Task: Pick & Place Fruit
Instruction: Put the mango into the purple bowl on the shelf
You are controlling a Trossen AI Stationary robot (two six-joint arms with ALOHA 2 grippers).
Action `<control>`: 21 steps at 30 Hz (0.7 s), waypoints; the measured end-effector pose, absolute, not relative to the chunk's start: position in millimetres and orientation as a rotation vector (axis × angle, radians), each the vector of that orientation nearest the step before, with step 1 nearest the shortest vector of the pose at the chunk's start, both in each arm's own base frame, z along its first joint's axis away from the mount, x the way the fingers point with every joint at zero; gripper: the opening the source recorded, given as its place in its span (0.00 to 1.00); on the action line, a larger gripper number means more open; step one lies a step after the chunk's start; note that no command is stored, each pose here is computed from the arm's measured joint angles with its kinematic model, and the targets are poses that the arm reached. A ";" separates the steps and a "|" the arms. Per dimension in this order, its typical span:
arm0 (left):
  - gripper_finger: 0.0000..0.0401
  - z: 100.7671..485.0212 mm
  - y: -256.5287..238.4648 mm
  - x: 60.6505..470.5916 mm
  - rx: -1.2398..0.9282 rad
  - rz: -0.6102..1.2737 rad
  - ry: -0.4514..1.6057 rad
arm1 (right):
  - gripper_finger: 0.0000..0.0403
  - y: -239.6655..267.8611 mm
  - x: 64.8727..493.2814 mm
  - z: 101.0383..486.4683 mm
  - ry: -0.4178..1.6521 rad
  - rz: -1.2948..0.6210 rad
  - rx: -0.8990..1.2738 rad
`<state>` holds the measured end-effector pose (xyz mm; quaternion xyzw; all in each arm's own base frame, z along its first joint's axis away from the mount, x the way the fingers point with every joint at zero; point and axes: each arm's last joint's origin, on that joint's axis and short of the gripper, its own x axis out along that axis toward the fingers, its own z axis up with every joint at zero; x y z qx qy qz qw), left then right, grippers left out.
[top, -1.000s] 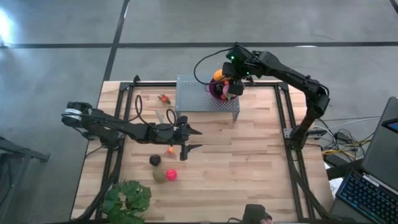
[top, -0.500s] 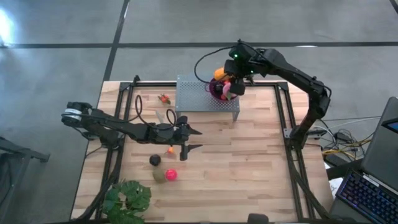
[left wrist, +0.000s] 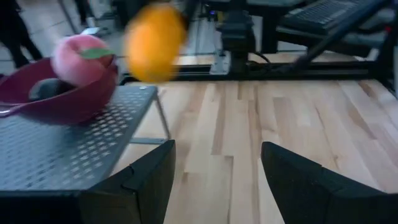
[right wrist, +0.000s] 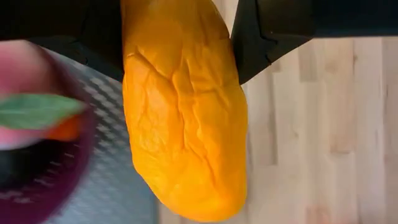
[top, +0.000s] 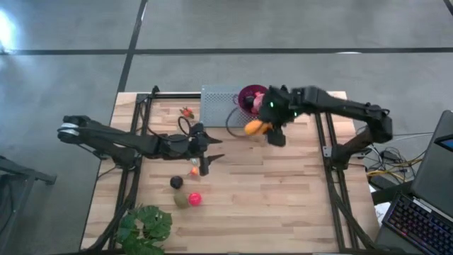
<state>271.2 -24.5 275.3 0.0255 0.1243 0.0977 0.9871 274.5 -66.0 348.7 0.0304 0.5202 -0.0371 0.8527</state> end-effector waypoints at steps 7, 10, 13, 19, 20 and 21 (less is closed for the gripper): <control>0.61 272.0 -14.6 258.8 0.101 0.478 0.332 | 0.54 -42.5 256.0 280.6 1.011 -0.064 0.082; 0.61 269.7 -10.4 255.1 0.117 0.615 0.354 | 0.53 -38.5 245.2 255.3 0.983 -0.069 0.096; 0.61 268.7 -6.3 251.0 0.106 0.669 0.374 | 0.53 -37.2 235.6 233.2 0.979 -0.082 0.118; 0.61 263.5 6.9 241.9 0.086 0.726 0.458 | 0.55 -35.3 225.0 200.2 0.939 -0.083 0.115; 0.61 263.1 10.1 240.4 0.075 0.735 0.467 | 0.56 -35.1 223.7 195.3 0.937 -0.084 0.115; 0.61 262.7 13.6 238.4 0.062 0.742 0.481 | 0.56 -35.0 223.1 190.5 0.932 -0.084 0.114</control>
